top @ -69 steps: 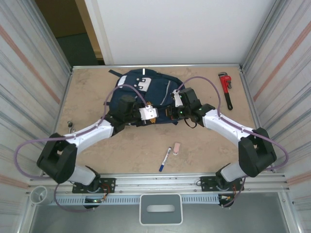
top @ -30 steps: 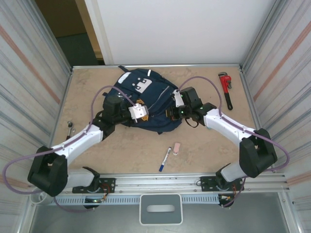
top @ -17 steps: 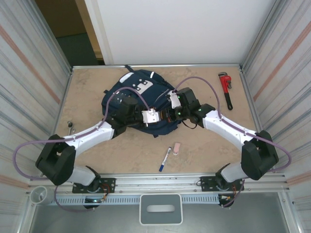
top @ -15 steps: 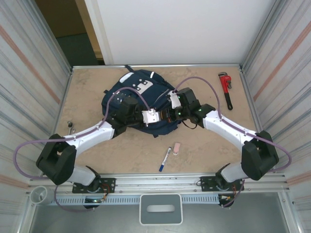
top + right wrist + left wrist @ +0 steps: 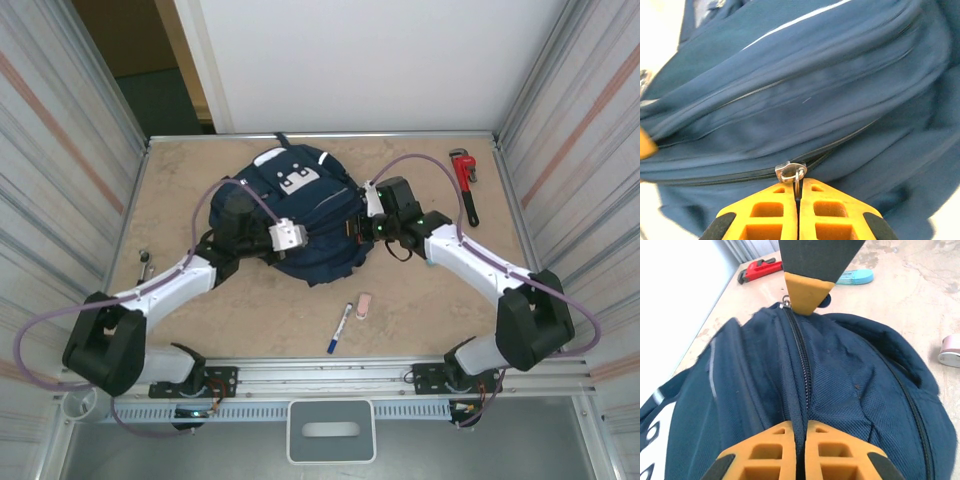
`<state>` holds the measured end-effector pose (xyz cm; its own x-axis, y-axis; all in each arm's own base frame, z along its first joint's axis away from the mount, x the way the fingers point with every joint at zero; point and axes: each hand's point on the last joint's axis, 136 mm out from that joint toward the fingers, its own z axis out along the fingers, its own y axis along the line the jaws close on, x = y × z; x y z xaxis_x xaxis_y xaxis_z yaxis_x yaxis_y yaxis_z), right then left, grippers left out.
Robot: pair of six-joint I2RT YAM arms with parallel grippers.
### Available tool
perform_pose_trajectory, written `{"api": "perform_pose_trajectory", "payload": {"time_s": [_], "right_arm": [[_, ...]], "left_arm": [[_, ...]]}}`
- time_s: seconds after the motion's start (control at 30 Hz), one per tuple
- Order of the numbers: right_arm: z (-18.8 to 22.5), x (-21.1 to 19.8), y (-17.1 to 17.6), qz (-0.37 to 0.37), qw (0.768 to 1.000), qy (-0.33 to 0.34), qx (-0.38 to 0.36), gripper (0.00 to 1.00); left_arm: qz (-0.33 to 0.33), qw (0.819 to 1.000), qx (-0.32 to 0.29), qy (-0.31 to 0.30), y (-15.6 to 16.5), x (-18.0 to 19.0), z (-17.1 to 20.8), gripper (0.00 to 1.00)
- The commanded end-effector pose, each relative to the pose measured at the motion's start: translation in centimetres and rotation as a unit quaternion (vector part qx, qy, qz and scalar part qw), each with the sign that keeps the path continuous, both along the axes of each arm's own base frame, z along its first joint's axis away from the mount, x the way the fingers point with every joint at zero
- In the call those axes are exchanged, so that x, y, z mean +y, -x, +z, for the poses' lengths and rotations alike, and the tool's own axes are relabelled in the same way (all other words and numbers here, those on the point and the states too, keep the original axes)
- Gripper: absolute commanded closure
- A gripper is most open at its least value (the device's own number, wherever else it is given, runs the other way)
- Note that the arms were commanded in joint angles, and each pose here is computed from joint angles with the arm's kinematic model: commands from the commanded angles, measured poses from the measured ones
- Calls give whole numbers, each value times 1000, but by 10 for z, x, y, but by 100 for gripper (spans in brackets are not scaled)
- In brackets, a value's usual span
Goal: Pack the student bag
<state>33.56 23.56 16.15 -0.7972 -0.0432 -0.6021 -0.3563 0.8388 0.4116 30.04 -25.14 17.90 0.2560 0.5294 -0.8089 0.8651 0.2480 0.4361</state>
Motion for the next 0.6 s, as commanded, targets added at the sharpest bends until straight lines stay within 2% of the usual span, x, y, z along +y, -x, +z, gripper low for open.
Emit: {"api": "perform_pose_trajectory", "payload": {"time_s": [0.0,0.07,0.13,0.17,0.2,0.23,0.3,0.4,0.47,0.57], "right_arm": [[-12,-37,-25,-73,995,64,4,100],[-5,-21,-28,-54,998,40,-4,100],[4,-4,-28,-30,999,19,-16,100],[10,5,-26,-16,1000,9,-22,100],[15,13,-24,-4,1000,0,-28,100],[20,20,-22,6,999,-9,-33,100],[32,34,-16,26,998,-31,-44,100],[48,48,-6,46,996,-54,-56,100],[57,54,0,55,994,-65,-63,100],[70,62,9,71,991,-82,-73,100]], "left_arm": [[66,997,-30,39,-22,30,26,100],[120,992,-36,29,-37,48,21,100],[199,979,-45,12,-59,69,17,95],[231,972,-45,0,-67,78,16,90],[245,969,-40,-8,-69,83,16,81],[243,969,-33,-10,-67,83,16,73],[197,980,-12,6,-50,69,23,53],[115,992,2,42,-18,43,38,34],[84,995,4,43,-6,28,39,28],[66,998,11,4,-2,10,26,27]]}}
